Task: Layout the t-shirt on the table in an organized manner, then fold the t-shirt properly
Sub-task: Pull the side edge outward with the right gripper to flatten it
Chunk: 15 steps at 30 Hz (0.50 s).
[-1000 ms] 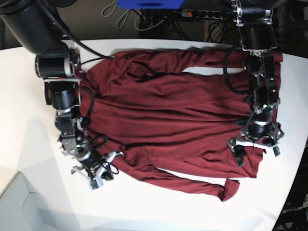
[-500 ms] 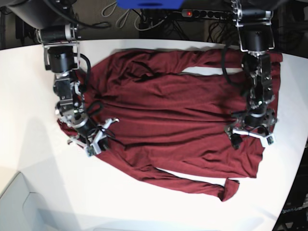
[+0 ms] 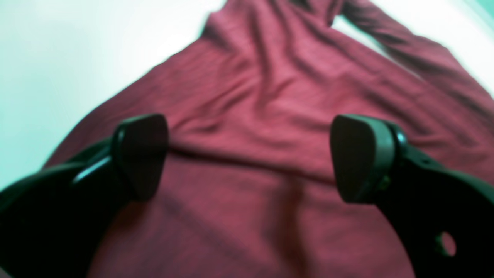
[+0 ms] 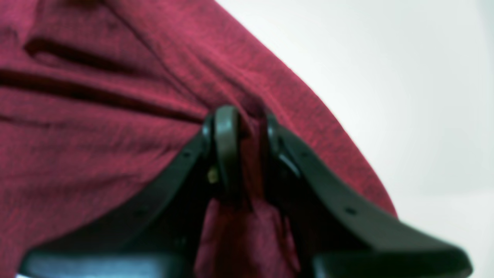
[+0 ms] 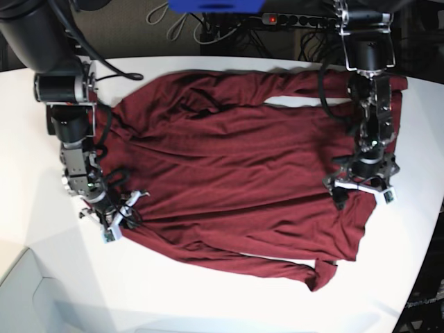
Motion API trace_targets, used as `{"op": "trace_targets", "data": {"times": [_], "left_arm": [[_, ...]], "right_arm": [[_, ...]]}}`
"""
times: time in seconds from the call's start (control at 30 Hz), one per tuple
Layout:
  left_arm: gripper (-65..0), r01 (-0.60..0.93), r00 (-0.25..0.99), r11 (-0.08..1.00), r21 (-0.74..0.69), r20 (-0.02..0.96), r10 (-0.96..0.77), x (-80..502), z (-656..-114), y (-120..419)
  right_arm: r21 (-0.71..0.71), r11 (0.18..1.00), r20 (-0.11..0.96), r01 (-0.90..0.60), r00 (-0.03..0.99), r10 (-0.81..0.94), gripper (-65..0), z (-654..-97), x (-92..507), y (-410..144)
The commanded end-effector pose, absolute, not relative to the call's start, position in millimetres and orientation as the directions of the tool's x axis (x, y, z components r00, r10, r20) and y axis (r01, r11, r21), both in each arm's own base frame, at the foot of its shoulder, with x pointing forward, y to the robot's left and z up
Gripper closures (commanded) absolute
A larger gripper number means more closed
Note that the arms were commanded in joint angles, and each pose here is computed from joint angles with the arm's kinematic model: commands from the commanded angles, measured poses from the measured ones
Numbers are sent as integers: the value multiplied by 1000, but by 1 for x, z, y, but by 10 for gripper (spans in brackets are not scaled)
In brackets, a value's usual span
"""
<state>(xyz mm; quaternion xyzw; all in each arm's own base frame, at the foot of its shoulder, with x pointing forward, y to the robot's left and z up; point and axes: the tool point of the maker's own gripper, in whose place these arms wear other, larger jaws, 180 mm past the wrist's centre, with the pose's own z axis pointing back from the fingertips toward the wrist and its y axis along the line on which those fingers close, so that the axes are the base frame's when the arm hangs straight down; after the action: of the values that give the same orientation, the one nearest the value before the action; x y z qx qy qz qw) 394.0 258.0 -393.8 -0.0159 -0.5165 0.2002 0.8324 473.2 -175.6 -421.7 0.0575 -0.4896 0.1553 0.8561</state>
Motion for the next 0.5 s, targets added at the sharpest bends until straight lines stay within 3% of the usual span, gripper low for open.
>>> {"op": "trace_targets", "data": {"times": [0.0,0.17,0.47], "left_arm": [[-650,-304,334,923,-236,881,335,405,-375,263],[-650,-301,334,924,-235,882,333,405,-374,262],[-650,-278,316,932,-230,895,316,402,-364,257]], "right_arm": [[-86,949,882,-304,419,215,-114,-400,489,-186],[-193,970,906,-146,352,233,-114,-379,505,-218],[-213,971,959,-112,166,229,-118,-338,518,-217]]}}
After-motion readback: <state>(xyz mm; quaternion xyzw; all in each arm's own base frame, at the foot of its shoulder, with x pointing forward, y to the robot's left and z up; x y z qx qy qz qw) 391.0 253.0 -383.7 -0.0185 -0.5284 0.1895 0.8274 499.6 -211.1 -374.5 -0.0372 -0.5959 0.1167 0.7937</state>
